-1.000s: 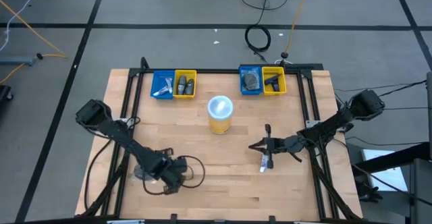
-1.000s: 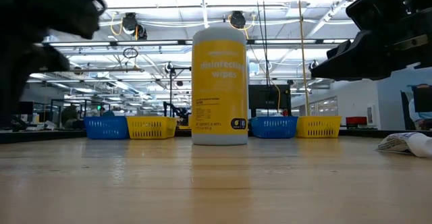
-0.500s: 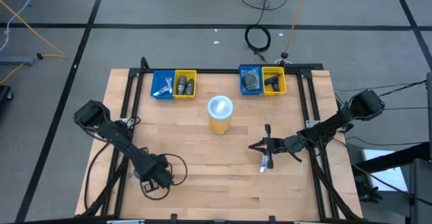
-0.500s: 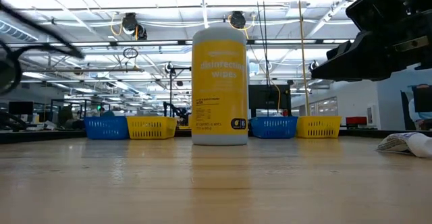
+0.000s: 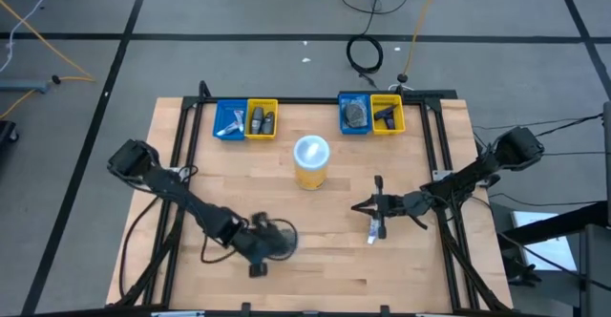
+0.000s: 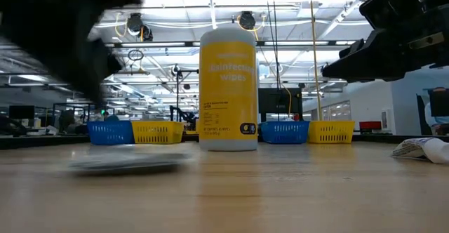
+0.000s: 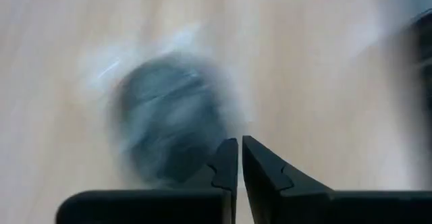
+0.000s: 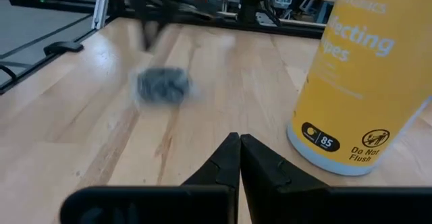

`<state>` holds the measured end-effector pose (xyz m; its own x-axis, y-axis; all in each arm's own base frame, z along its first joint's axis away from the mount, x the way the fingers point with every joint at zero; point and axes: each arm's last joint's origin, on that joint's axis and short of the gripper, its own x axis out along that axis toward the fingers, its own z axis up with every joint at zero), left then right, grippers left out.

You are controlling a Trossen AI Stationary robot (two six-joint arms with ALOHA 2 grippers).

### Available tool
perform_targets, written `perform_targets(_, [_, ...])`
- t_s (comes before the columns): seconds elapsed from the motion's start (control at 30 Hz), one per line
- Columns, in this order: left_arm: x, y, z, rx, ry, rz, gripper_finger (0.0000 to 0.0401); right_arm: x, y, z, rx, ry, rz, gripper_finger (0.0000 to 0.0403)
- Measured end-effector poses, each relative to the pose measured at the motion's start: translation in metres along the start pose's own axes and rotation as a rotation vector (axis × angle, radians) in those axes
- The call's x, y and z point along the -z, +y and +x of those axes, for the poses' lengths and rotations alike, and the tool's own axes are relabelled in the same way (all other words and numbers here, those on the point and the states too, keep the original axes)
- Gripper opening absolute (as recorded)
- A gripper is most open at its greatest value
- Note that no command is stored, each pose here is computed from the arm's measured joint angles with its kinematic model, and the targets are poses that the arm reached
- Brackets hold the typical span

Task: Pick & Place Travel size toiletries
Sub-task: Put the hairbrush into the right blue bin

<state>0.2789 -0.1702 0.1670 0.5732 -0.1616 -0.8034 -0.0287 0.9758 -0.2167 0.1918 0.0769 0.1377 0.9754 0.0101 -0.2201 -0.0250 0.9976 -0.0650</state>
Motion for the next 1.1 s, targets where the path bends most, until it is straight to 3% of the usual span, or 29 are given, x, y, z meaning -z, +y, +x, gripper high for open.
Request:
perform_targets(0.1, [-0.021, 0.002, -0.003, 0.004, -0.087, 0.084, 0.0015, -0.002, 0.001, 0.001, -0.04, -0.02, 0.013, 0.0005])
perform_targets(0.27, [-0.024, 0.022, 0.0, -0.104, -0.055, 0.105, 0.0004, -0.011, 0.012, 0.017, -0.15, 0.004, 0.008, 0.0031])
perform_targets(0.43, [-0.017, 0.049, 0.011, -0.152, -0.055, 0.036, 0.0013, -0.017, 0.024, 0.054, -0.203, 0.155, -0.067, 0.0104])
perform_targets(0.77, [-0.011, 0.069, 0.022, -0.058, -0.282, 0.021, 0.0009, -0.023, 0.041, 0.117, -0.43, 0.278, -0.267, 0.0234])
perform_targets(0.93, [-0.003, 0.078, 0.03, -0.041, -0.27, 0.001, 0.0005, -0.014, 0.044, 0.134, -0.44, 0.314, -0.368, 0.0262])
perform_targets(1.1, [0.001, 0.081, 0.044, -0.026, -0.25, -0.007, 0.0004, -0.006, 0.039, 0.148, -0.391, 0.327, -0.463, 0.0266])
